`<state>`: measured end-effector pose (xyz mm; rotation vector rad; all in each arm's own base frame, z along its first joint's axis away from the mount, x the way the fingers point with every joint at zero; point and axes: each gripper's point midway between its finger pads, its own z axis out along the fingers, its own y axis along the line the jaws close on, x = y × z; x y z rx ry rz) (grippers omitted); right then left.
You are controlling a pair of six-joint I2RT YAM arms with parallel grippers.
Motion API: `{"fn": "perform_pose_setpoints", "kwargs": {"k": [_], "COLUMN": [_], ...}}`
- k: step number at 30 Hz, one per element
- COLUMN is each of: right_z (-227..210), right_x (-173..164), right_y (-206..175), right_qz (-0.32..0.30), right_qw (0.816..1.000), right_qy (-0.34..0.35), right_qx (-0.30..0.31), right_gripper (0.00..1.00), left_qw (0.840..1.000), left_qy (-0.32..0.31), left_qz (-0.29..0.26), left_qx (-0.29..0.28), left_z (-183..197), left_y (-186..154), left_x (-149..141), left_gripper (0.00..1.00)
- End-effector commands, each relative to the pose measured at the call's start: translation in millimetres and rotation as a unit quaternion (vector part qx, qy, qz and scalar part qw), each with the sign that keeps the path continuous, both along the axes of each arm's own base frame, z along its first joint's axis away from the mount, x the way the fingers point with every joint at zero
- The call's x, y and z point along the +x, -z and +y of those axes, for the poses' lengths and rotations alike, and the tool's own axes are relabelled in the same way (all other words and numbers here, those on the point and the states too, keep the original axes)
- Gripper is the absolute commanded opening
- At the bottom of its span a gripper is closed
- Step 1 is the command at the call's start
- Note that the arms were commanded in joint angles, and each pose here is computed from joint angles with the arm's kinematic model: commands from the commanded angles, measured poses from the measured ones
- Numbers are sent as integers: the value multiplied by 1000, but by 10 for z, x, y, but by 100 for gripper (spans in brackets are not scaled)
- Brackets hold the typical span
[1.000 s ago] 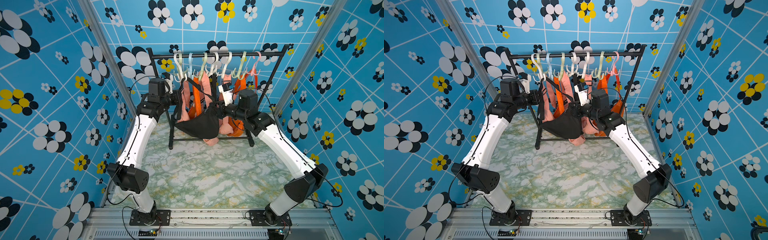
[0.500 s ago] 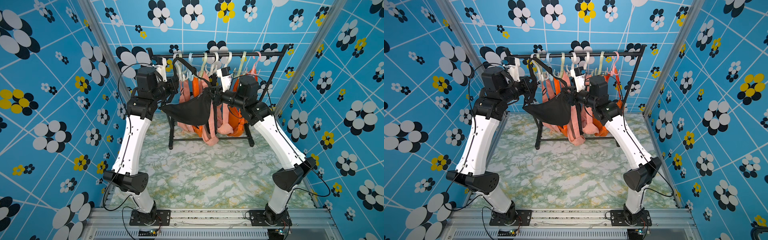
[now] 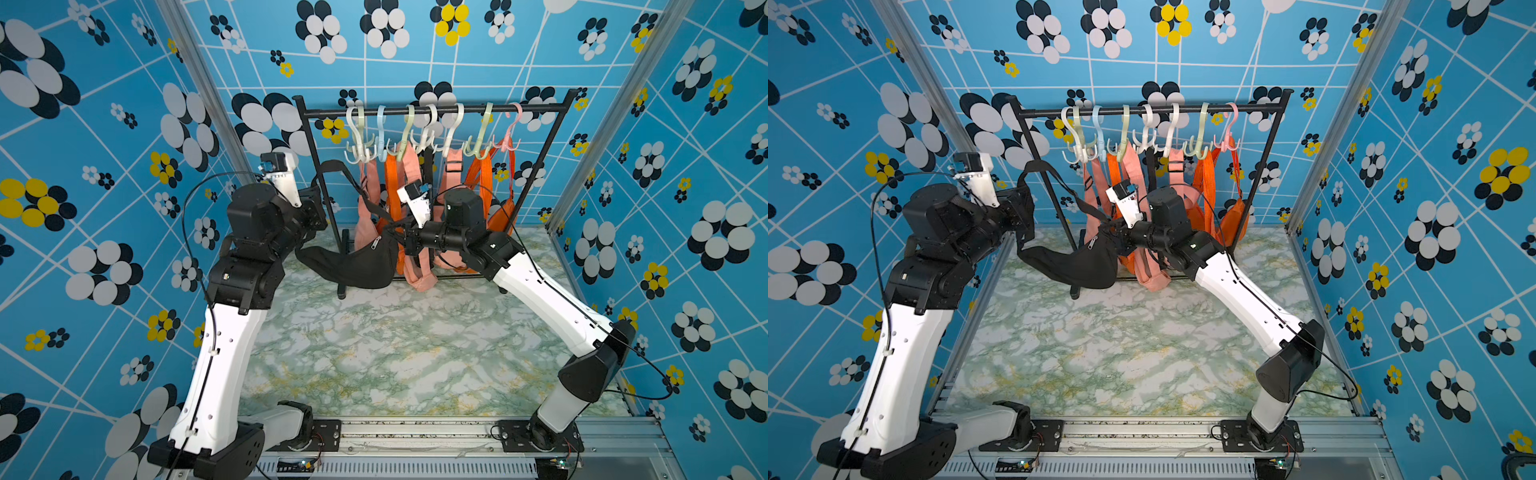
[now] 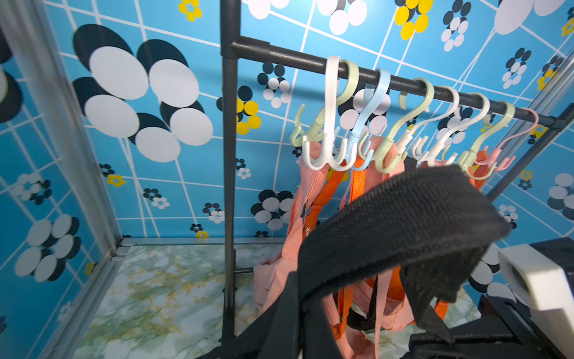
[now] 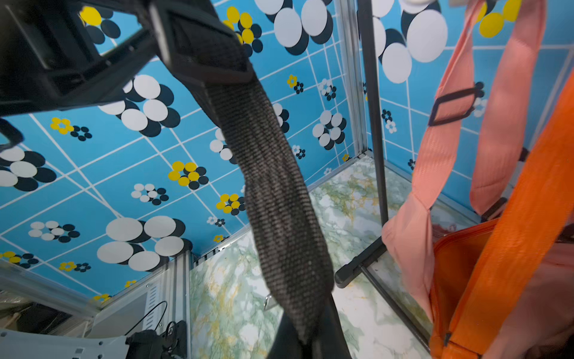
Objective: Take the bag off the hook
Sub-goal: Place the bag at the center of the board.
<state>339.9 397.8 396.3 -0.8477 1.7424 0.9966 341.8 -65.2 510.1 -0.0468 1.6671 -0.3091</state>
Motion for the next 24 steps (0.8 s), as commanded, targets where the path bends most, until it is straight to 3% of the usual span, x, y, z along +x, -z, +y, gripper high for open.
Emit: {"fn": "perform_pose_setpoints", "kwargs": {"k": [1, 7, 14, 19, 23, 24], "right_z": [269, 775, 926, 901, 858, 833], "right_x": [-150, -206, 1, 97, 165, 202], "right_y": [158, 971, 1841, 2274, 2474, 2521], "right_qz": [19, 115, 164, 185, 198, 199], "right_qw": [999, 991, 985, 979, 976, 975], "right_qy": [-36, -72, -31, -1, 31, 45], "right_qx": [9, -11, -51, -81, -87, -90], "right_gripper": [0, 0, 0, 0, 0, 0], "left_qw": [996, 988, 978, 968, 962, 962], "left_qy": [-82, -128, -127, -120, -116, -112], "left_qz": [15, 84, 163, 216, 239, 243], "left_qx": [28, 34, -27, -51, -61, -63], "left_z": [361, 673, 777, 728, 698, 685], "left_y": [234, 846, 1731, 2195, 2422, 2455], "left_x": [25, 185, 592, 801, 885, 894], "left_gripper": [1, 0, 0, 5, 15, 22]}}
